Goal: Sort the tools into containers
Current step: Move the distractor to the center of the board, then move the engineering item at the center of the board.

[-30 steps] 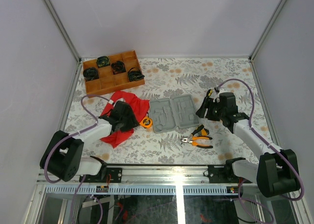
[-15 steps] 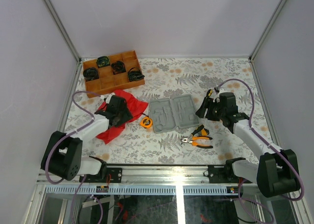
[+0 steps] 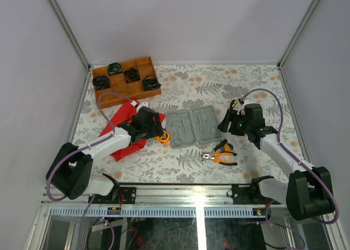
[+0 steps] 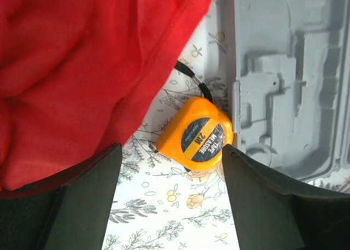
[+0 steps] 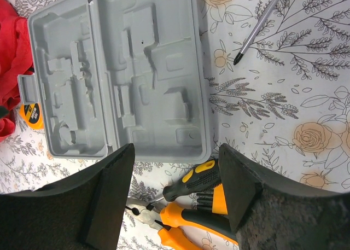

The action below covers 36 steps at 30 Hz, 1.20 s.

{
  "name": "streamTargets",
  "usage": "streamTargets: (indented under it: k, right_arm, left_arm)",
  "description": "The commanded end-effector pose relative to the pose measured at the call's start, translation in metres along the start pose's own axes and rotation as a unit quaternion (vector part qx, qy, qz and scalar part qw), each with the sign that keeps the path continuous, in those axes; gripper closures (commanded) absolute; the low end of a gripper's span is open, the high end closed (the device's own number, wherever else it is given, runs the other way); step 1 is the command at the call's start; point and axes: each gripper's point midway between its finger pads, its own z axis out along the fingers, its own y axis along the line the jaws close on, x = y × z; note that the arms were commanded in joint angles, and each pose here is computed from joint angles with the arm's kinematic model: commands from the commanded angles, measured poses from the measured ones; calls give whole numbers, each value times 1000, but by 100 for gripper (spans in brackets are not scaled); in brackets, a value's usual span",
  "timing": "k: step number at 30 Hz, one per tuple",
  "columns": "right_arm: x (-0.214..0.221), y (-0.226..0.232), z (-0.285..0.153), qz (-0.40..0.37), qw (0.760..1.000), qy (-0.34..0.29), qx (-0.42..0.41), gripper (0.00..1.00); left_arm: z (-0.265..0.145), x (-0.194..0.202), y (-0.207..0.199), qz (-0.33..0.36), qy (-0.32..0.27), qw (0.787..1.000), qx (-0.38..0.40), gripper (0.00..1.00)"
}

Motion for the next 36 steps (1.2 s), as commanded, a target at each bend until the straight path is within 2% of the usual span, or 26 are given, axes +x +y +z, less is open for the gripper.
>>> streamTargets:
  k: [1,26,36]
  right_arm:
    - [-6,9,-1,-5,1000,-12,-18,30]
    - [-1,10,5,-1,1000,2,-25,30]
    - [0,9,6,-2,1000,4,-24,30]
  left_arm:
    - [6,-7,-29,46,-13,998,40,28]
    - [36,24,-30,115,22,993,20,31]
    - [39,35,-15,109,35,993,-3,40]
